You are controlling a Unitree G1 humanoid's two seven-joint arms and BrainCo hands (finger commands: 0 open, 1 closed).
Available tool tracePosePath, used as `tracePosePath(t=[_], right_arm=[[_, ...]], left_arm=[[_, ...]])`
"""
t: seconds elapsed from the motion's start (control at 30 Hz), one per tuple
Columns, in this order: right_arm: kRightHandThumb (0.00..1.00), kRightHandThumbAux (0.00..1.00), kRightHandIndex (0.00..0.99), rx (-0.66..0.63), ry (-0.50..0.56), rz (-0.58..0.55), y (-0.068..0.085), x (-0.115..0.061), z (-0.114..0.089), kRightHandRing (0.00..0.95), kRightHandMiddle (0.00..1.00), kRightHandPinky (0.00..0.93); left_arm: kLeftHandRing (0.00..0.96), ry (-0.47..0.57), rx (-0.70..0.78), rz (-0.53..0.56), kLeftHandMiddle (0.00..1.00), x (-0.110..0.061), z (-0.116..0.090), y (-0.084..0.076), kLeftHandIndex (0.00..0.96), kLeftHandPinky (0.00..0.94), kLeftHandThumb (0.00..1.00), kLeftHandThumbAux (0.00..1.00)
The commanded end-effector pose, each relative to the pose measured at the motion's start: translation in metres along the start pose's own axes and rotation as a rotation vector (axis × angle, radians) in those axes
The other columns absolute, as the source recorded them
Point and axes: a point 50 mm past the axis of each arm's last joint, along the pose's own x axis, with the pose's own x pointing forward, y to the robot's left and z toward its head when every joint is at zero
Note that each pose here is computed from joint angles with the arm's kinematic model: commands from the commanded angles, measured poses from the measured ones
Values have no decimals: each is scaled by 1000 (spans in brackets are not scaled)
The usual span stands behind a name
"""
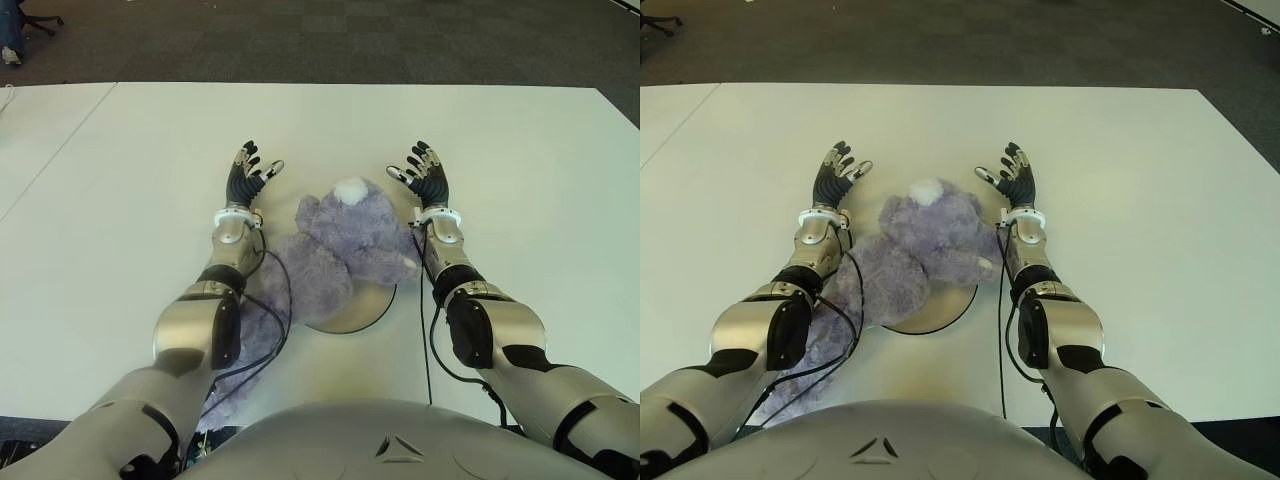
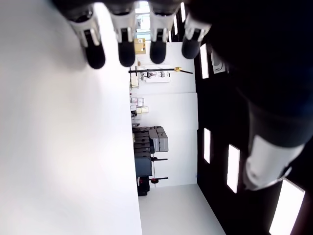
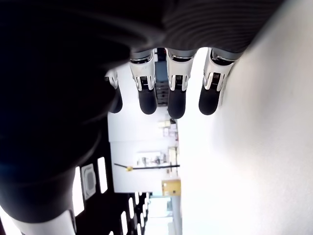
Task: Put the doll into the plate.
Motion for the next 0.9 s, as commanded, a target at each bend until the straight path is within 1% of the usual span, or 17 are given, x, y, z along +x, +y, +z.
tracePosePath(t=[0.03, 0.27, 0.9], right_arm=[[0, 832, 105, 7, 405, -39, -7, -56, -86, 109, 113, 133], [0, 844, 109, 13, 414, -44, -7, -56, -87, 108, 115, 128], [0, 850, 109, -6, 410, -44, -7, -55, -86, 110, 115, 133]], left_arm=[[87, 344, -5, 10, 75, -43, -71, 1, 42, 129, 0, 707], [82, 339, -7, 16, 72, -42, -71, 1, 41, 124, 0, 732], [86, 337, -4, 10, 69, -42, -71, 1, 35, 131, 0, 751]])
